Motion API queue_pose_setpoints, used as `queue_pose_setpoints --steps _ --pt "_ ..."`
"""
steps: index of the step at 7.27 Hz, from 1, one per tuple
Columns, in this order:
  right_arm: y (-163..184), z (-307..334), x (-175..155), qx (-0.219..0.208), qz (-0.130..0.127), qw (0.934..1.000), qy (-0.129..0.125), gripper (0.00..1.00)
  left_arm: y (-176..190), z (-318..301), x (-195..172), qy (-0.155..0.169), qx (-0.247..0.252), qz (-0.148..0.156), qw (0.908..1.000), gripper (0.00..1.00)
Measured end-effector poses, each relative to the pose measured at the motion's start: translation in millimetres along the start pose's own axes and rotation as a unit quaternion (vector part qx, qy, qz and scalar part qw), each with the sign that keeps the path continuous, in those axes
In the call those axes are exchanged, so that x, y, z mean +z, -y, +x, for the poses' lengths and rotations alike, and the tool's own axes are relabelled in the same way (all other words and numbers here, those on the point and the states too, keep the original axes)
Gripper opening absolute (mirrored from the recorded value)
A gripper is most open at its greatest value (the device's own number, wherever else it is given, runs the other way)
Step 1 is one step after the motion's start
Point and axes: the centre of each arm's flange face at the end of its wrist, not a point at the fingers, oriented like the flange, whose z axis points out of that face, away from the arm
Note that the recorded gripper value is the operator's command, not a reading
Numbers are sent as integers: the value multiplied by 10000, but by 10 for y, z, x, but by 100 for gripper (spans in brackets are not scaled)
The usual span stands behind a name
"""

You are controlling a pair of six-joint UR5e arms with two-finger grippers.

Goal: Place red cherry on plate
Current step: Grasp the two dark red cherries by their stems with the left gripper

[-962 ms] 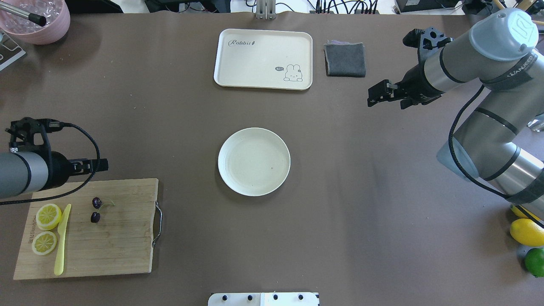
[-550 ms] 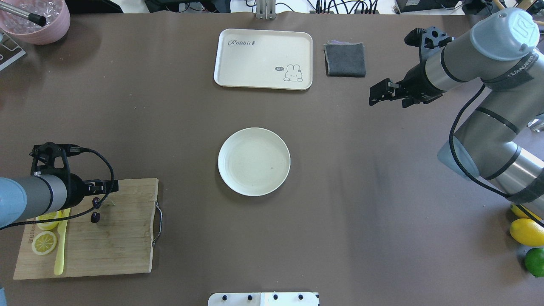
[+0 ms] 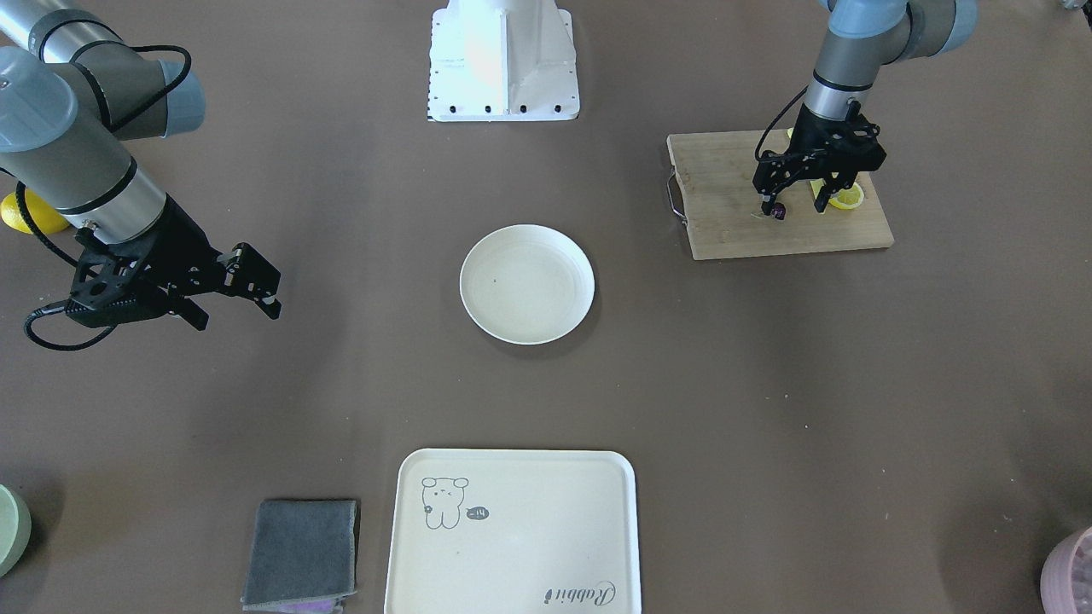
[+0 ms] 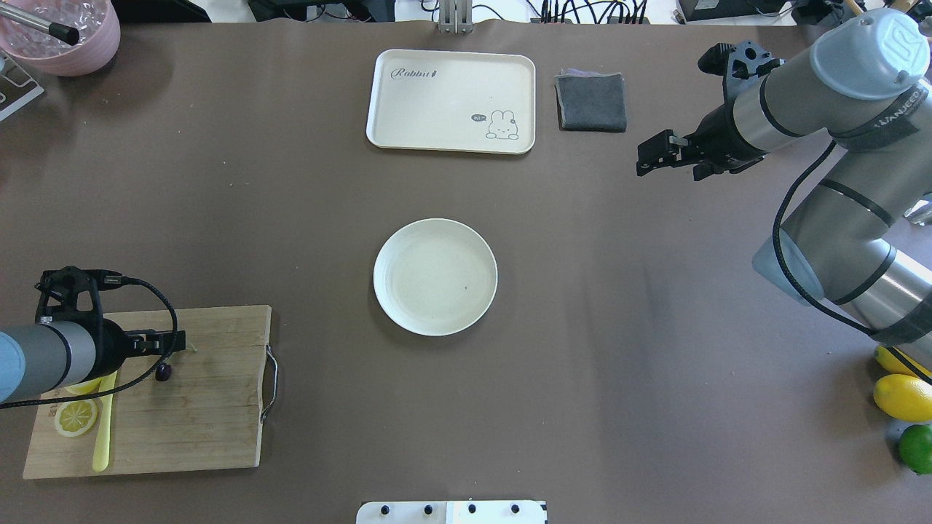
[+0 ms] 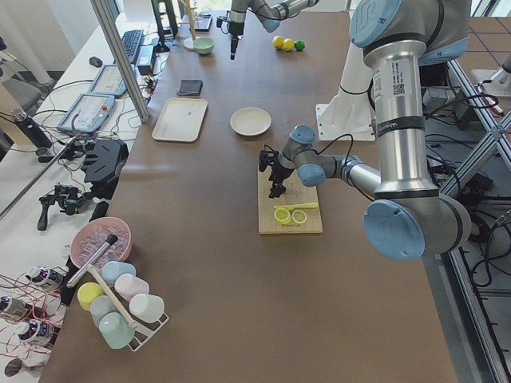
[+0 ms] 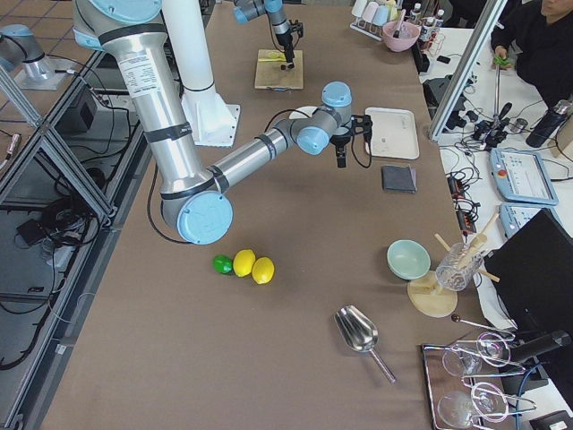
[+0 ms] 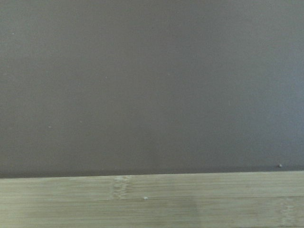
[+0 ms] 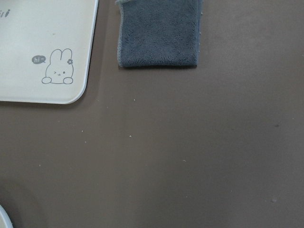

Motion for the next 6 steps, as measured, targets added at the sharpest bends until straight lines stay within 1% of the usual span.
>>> queue_pose_setpoints --steps 1,2,3,4,5,6 --pt "5 5 -6 4 4 10000 1 99 -41 31 14 -21 39 -31 10000 80" --pt "5 6 -8 4 6 10000 3 99 -79 71 25 -48 79 -62 9999 53" --pt "7 9 -13 6 10 10000 3 99 -100 90 28 -61 100 -79 9999 39" --pt "7 11 -19 6 13 10000 5 99 -111 94 30 -63 109 -91 9999 36" --pt "5 11 -24 6 17 10000 7 99 -116 89 35 -54 112 -98 9999 36" --pt "3 9 -32 8 23 10000 11 99 -121 81 46 -40 114 -103 9999 22"
